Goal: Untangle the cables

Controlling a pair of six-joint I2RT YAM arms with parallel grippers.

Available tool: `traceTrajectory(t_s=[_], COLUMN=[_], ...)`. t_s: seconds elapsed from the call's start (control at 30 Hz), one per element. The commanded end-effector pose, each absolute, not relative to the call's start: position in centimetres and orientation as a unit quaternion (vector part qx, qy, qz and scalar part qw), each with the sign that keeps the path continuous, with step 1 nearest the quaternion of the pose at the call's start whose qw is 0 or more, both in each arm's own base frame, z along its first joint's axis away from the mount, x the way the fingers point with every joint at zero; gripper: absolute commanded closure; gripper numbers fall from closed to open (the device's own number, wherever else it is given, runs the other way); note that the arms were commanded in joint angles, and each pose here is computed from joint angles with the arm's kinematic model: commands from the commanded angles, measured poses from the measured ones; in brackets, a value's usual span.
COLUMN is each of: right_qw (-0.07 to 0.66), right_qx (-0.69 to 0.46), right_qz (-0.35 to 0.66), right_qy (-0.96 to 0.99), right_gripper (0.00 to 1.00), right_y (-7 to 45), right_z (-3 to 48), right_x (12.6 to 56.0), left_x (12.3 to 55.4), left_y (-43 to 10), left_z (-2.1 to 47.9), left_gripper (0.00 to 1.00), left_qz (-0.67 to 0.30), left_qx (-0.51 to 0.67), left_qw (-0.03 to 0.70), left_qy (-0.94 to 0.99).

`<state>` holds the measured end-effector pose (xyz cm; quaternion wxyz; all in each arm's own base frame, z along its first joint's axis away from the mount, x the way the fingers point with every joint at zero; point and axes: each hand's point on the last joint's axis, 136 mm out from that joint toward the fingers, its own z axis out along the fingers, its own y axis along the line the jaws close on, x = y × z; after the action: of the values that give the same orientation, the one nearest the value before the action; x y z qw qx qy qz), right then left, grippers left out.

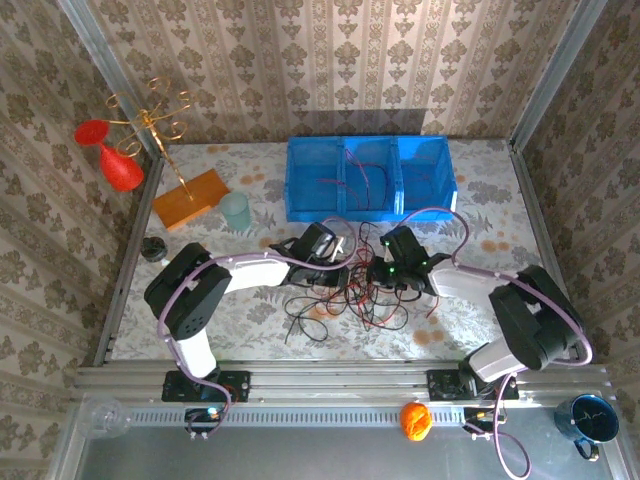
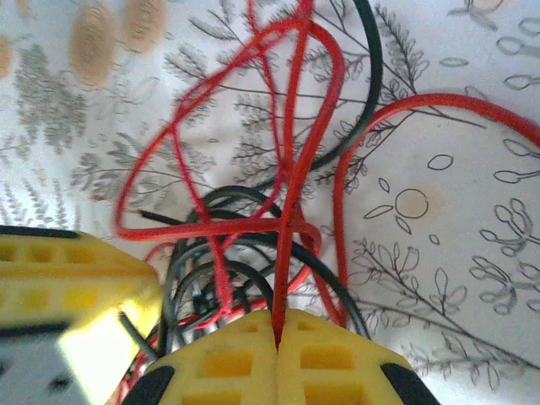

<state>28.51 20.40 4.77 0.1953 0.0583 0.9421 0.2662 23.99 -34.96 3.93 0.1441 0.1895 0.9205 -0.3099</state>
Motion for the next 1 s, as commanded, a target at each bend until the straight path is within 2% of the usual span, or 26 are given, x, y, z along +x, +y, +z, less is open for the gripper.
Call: traceTrajectory(t_s=[0.0,0.27,0.5,0.6,0.77,0.87,0.97], right_qw=[0.236,0.314,0.361,0.346,0.308,0.286,0.279], right_qx=[0.051,0.011,-0.026,-0.036,-0.037,-0.037,-0.040], right_qz=[0.260,0.230,0.281,0.300,0.311,0.301,0.277], right_qy=[0.935,0.921,0.889,0.888,0.898,0.909,0.919], right_gripper=[1.00,1.00,1.00,0.98,0.96,0.87,0.71], right_y=[19.4,17.4,19.7,21.3,23.2,23.4,22.8], right_z=[8.0,15.5,21.5,20.8,16.8,14.5,13.5], right_x=[28.5,28.3,29.5,30.0,30.6,30.9,30.8], left_x=[23.7,24.0,23.8,24.0,24.3,24.1,23.8], left_y=[-34.4,-30.7,-28.9,-27.6,-25.2,-24.5,-24.6], left_z=[4.1,3.1,4.2,5.8,8.5,9.6,10.0], left_gripper=[1.00,1.00,1.00,1.00,1.00,1.00,0.81], left_qz=[-0.306,-0.294,-0.281,-0.267,-0.254,-0.254,-0.262], left_qx=[0.188,0.149,0.139,0.137,0.124,0.121,0.124], left_qw=[0.152,0.166,0.184,0.206,0.247,0.259,0.257], left_qy=[0.921,0.929,0.931,0.931,0.927,0.924,0.922])
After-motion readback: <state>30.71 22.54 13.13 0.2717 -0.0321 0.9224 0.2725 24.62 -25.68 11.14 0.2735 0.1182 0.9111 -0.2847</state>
